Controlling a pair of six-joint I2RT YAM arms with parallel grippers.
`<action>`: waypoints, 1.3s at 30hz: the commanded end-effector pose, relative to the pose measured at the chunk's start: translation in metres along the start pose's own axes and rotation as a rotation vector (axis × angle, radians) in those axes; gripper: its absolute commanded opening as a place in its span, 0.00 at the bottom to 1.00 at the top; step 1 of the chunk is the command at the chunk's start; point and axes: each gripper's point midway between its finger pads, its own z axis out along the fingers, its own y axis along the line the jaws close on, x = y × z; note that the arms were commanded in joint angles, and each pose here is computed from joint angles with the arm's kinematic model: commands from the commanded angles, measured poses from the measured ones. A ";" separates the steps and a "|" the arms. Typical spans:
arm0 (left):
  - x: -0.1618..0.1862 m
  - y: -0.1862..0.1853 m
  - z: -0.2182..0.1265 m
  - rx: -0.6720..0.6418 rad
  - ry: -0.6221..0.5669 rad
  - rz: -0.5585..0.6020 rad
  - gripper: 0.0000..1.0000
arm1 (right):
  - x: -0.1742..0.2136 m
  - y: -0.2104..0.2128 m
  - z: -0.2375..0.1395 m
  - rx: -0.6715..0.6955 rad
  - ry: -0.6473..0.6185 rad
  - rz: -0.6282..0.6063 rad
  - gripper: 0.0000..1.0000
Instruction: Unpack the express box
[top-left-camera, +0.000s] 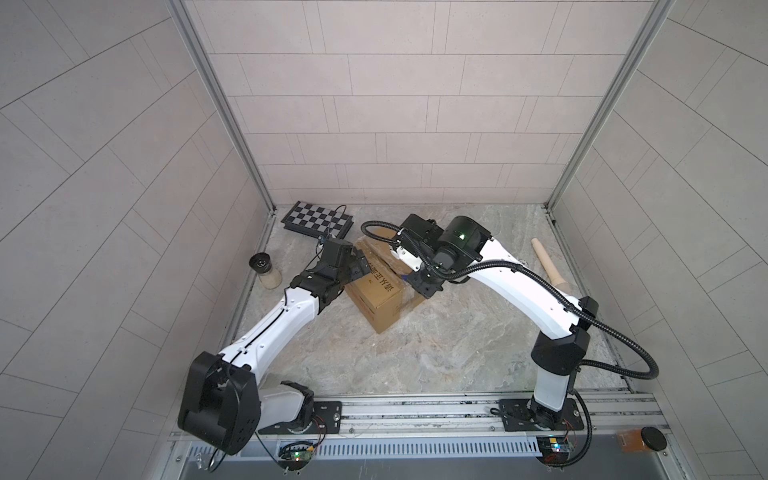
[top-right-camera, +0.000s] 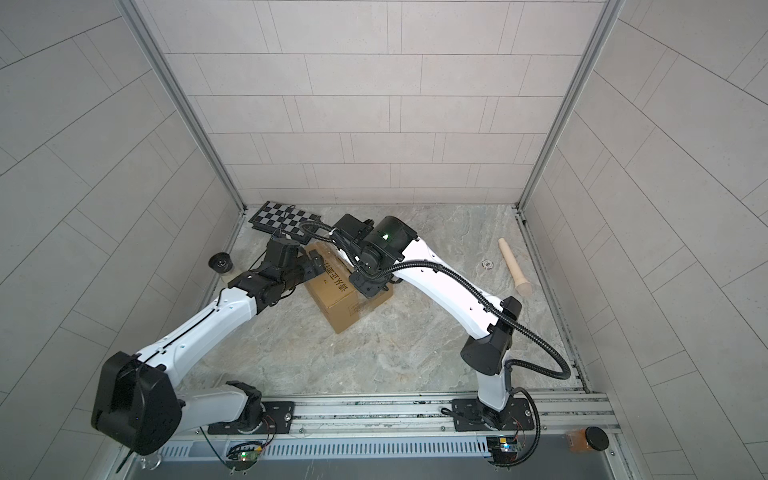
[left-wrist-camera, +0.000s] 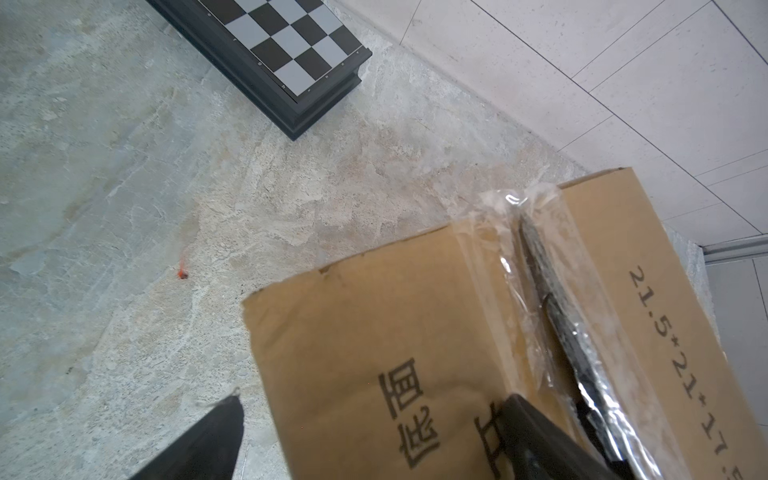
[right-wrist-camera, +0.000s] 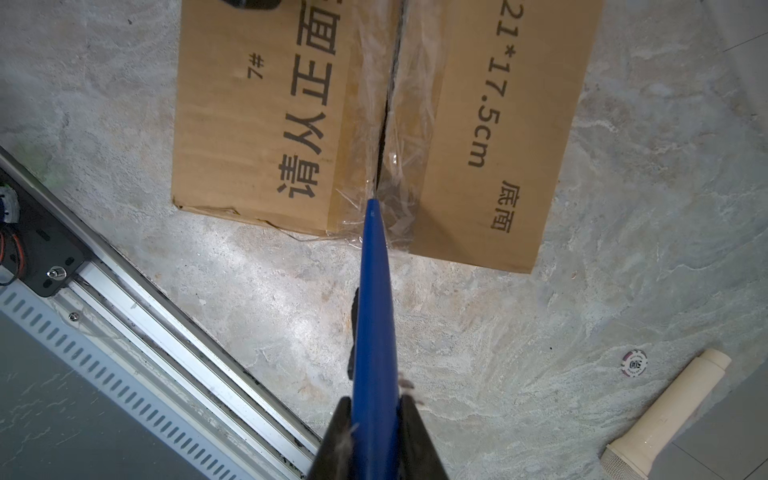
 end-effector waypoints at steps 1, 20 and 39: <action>0.058 0.072 0.015 -0.283 0.185 0.078 0.99 | 0.055 -0.006 -0.028 0.018 0.143 -0.021 0.00; 0.056 0.067 0.014 -0.259 0.179 0.070 0.99 | 0.030 0.005 0.013 0.011 0.147 -0.030 0.00; 0.061 0.071 0.017 -0.266 0.184 0.062 0.99 | 0.054 -0.001 -0.006 0.010 0.154 -0.010 0.00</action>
